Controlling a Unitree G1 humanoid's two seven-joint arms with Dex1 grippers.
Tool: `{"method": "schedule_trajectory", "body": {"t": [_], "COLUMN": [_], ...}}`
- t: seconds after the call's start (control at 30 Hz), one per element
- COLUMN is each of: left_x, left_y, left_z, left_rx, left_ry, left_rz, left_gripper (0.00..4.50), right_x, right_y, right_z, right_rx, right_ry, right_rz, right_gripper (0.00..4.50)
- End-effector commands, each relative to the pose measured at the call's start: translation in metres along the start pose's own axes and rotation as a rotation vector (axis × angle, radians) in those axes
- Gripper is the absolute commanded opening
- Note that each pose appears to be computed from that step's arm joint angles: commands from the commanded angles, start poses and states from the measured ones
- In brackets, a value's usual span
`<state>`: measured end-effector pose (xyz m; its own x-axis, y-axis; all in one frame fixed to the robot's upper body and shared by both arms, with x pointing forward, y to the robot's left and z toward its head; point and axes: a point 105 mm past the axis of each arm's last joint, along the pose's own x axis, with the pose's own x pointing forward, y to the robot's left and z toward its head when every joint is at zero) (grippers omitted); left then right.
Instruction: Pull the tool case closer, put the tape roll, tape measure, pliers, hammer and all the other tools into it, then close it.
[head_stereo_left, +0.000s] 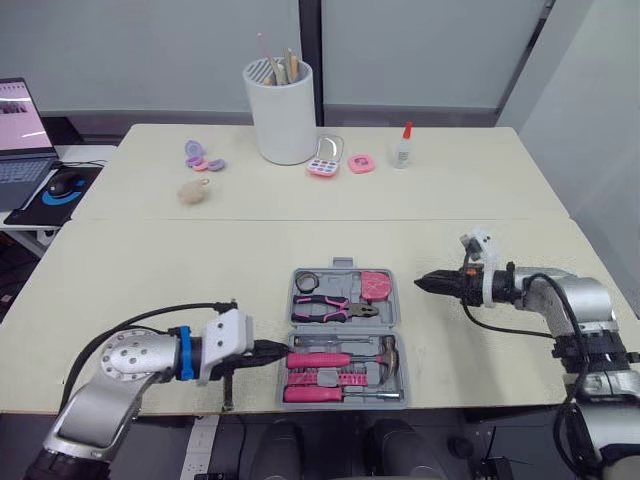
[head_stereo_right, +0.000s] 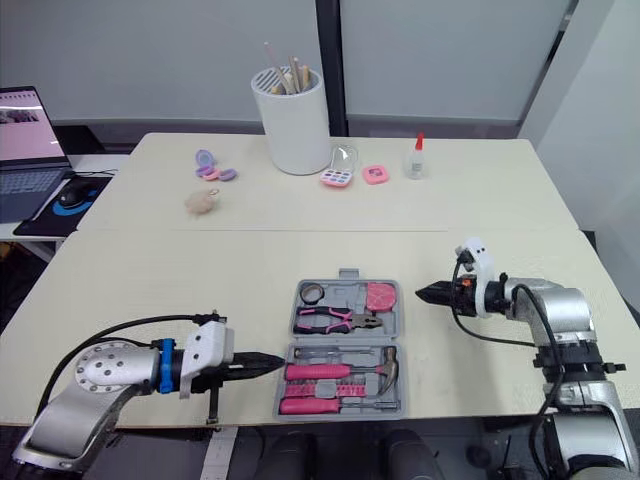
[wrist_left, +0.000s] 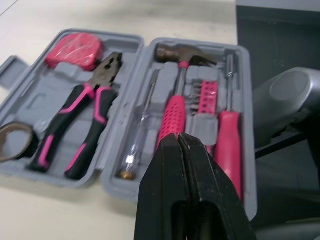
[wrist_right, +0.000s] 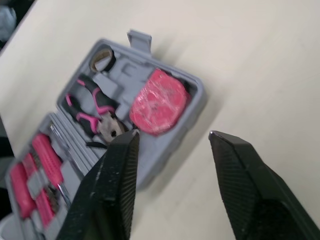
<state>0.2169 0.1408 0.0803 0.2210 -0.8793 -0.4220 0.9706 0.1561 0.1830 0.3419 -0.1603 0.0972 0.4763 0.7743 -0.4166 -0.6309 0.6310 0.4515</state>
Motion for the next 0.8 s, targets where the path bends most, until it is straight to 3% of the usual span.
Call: {"method": "schedule_trajectory", "body": {"t": [0.03,0.1,0.13,0.37,0.8], "left_x": [0.02,0.031,0.035,0.052,0.062], "left_y": [-0.005,-0.006,-0.007,-0.011,-0.02], "left_z": [0.001,-0.003,-0.006,-0.024,-0.061], "left_rx": [0.066,0.069,0.068,0.062,0.066], "left_ry": [-0.013,-0.023,-0.026,-0.014,0.156], "left_rz": [-0.036,-0.044,-0.045,-0.081,-0.159], "left_gripper": [0.0,0.0,0.0,0.0,0.0], "right_x": [0.002,0.005,0.006,0.009,0.04], "right_y": [-0.002,-0.003,-0.004,-0.007,-0.016], "right_z": [0.005,0.006,0.007,0.008,-0.011], "right_rx": [0.073,0.114,0.124,0.172,0.248], "right_ry": [-0.04,-0.056,-0.061,-0.063,-0.012], "right_rz": [0.001,0.006,0.005,0.014,-0.002], "right_gripper": [3.59,4.31,4.45,4.45,4.45]}}
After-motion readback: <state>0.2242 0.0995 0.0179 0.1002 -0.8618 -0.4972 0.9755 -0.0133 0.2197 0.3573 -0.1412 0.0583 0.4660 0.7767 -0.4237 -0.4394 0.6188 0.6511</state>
